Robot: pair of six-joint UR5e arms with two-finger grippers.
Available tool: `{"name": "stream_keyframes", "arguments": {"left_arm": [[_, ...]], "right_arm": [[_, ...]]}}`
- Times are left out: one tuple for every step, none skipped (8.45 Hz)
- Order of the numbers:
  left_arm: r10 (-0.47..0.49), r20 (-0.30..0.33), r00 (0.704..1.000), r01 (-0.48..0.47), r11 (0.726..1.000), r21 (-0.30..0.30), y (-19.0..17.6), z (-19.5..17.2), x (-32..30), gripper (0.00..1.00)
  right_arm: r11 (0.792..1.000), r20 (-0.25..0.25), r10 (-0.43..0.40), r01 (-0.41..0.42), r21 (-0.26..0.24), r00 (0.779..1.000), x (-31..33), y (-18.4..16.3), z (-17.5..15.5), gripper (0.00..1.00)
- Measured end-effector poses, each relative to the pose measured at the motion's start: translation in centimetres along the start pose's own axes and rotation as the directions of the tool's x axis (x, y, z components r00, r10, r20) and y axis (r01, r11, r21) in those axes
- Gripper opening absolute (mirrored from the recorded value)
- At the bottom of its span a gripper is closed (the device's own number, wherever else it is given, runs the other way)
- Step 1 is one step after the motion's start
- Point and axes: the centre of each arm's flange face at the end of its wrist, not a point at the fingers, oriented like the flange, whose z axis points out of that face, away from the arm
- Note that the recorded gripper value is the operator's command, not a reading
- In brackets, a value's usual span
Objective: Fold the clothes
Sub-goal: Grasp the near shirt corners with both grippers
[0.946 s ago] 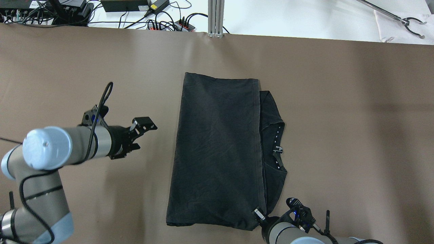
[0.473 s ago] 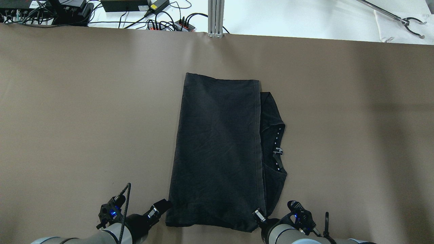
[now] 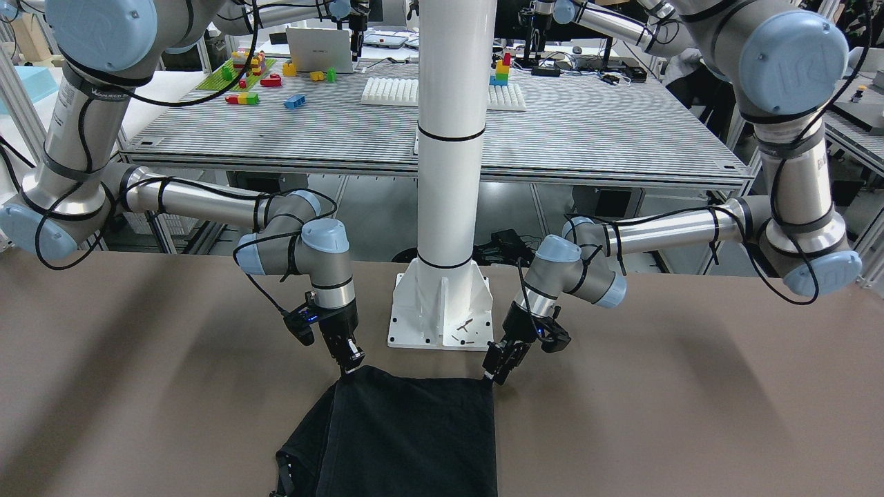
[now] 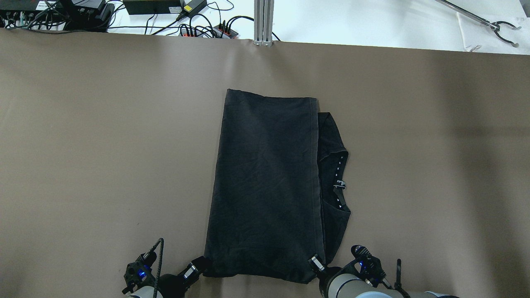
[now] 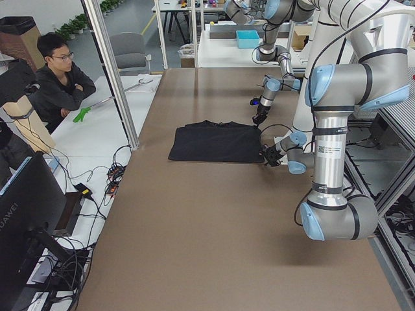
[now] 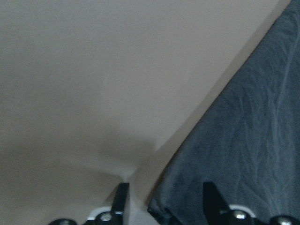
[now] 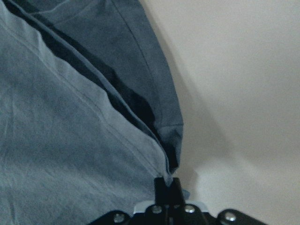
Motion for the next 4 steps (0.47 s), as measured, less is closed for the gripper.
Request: {"name": "stream_keyframes", "arguments": {"left_arm": [[-0.004, 0.002, 1.000, 0.004, 1.000, 0.001, 0.11, 0.17, -0.17, 0.33], [-0.006, 0.005, 1.000, 0.006, 1.000, 0.002, 0.21, 0.44, -0.33, 0.09], [-0.006, 0.008, 1.000, 0.006, 1.000, 0.003, 0.40, 0.81, -0.42, 0.00], [-0.008, 0.007, 1.000, 0.008, 1.000, 0.002, 0.60, 0.97, -0.31, 0.00]], "right_arm": [[1.000, -0.001, 0.000, 0.000, 0.001, 1.000, 0.03, -0.02, 0.02, 0.00], [1.000, -0.001, 0.001, -0.001, 0.000, 1.000, 0.03, -0.03, 0.01, 0.00], [1.000, 0.000, 0.003, -0.003, -0.001, 1.000, 0.04, 0.02, -0.02, 0.00], [1.000, 0.000, 0.005, -0.005, -0.002, 1.000, 0.01, 0.05, -0.07, 0.00]]}}
